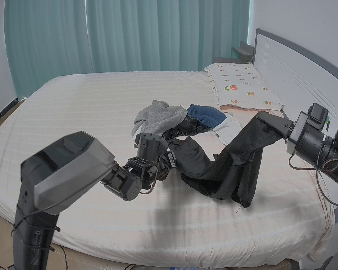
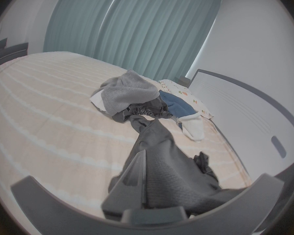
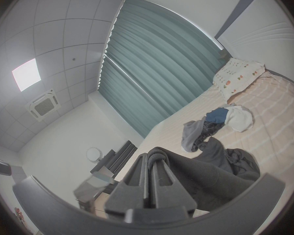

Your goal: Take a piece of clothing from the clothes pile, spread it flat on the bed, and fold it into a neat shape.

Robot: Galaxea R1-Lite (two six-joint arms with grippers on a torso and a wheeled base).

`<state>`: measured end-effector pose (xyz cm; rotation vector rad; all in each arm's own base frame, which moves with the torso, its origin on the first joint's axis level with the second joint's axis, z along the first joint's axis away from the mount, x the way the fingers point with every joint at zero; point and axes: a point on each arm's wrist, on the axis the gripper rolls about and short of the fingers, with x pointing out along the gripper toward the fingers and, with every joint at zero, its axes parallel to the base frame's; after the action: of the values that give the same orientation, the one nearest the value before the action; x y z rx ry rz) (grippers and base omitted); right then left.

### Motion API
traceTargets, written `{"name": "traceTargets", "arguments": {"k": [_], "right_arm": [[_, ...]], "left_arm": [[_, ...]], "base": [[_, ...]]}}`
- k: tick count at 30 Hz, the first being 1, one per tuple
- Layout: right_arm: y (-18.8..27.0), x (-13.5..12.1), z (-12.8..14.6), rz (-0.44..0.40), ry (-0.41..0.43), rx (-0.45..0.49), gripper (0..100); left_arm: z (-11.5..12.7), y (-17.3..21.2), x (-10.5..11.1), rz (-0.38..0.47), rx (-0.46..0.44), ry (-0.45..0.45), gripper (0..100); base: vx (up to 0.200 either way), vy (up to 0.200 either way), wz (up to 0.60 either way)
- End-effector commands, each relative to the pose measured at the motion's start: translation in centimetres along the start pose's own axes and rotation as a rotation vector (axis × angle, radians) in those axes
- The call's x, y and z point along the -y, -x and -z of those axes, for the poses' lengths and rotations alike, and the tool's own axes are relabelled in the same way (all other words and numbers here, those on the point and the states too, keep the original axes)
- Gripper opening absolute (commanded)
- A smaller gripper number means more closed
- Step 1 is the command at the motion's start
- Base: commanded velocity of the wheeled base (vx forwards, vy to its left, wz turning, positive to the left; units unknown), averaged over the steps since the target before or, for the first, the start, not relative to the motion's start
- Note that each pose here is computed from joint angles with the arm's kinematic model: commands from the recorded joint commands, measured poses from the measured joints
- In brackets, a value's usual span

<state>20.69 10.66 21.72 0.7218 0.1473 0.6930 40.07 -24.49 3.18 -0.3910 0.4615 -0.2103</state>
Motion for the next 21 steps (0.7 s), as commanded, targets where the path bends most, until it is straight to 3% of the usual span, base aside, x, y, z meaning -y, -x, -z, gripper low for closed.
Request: {"name": "traceTargets", "arguments": {"k": [1, 4, 5, 7, 12, 16, 18, 21], "right_arm": [[-3.0, 4.1, 3.0, 0.153, -0.035, -0.097, 0], [-4.4, 4.6, 2.8, 0.195, -0.029, -0.053, 0], [-7.0, 4.3, 1.1, 0.244, -0.005, 0.094, 0], [-8.2, 3.5, -0.5, 0.251, 0.013, 0.196, 0], [-8.9, -0.2, -4.6, 0.138, 0.040, 0.363, 0], [-8.5, -0.1, -4.6, 0.123, 0.042, 0.378, 0], [-8.2, 1.4, -3.5, 0.158, 0.039, 0.352, 0], [-7.5, 5.1, -0.2, 0.247, 0.039, 0.223, 0]], "left_arm": [[-7.6, 10.7, 2.9, 0.049, 0.035, 0.163, 0], [-8.9, 12.5, 3.1, 0.055, 0.043, 0.201, 0], [-10.2, 15.0, 3.0, 0.062, 0.067, 0.215, 0], [-11.3, 17.1, 2.8, 0.085, 0.095, 0.228, 0], [-13.2, 19.8, 2.0, 0.096, 0.159, 0.256, 0], [-12.3, 20.6, 0.3, 0.058, 0.130, 0.275, 0], [-11.1, 20.8, -0.4, 0.051, 0.090, 0.290, 0], [-8.9, 20.5, -1.6, 0.062, 0.018, 0.304, 0]], "base": [[0.000, 0.000, 0.00], [0.000, 0.000, 0.00], [0.000, 0.000, 0.00], [0.000, 0.000, 0.00], [0.000, 0.000, 0.00], [0.000, 0.000, 0.00], [0.000, 0.000, 0.00], [0.000, 0.000, 0.00]]}}
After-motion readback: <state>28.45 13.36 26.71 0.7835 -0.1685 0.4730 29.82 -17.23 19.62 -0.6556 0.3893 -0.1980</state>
